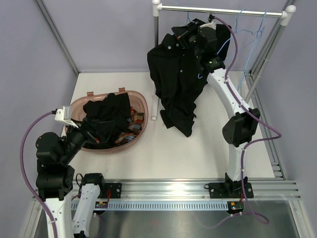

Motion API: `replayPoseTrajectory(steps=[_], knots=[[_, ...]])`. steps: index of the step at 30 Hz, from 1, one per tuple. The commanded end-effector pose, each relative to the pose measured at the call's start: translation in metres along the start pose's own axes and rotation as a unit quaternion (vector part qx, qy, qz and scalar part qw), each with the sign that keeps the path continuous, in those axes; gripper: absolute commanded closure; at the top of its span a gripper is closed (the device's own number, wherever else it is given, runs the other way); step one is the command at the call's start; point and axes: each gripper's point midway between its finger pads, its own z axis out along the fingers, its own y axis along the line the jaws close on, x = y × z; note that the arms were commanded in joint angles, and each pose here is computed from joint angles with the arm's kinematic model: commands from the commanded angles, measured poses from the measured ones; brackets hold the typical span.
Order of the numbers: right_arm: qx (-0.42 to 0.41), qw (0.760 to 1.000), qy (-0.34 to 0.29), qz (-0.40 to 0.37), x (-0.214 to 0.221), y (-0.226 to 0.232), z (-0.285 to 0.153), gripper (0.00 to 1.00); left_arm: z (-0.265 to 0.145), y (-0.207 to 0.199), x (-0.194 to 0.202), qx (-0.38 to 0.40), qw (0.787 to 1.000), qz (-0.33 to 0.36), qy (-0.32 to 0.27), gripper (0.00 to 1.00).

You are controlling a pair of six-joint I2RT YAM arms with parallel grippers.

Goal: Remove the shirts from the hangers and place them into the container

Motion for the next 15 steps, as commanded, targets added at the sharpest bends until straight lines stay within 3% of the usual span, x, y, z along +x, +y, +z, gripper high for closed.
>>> replayPoseTrajectory(steps=[1, 8, 15], knots=[[0.012, 1.0, -0.017, -0.021, -0.004, -0.005, 0.002, 1.0, 0.003, -0.022, -0.004, 0.063, 0.998, 0.014, 0.004, 0.01], [0.037, 0.999, 0.018, -0.028, 0.022, -0.038, -0.009, 1.0, 0.021, -0.034, -0.005, 0.132, 0.99, 0.024, 0.037, 0.01], [-0.003, 0.996, 0.082, -0.033, 0.052, -0.01, -0.047, 1.0, 0.045, -0.03, 0.0, 0.162, 0.984, 0.045, 0.063, 0.01]])
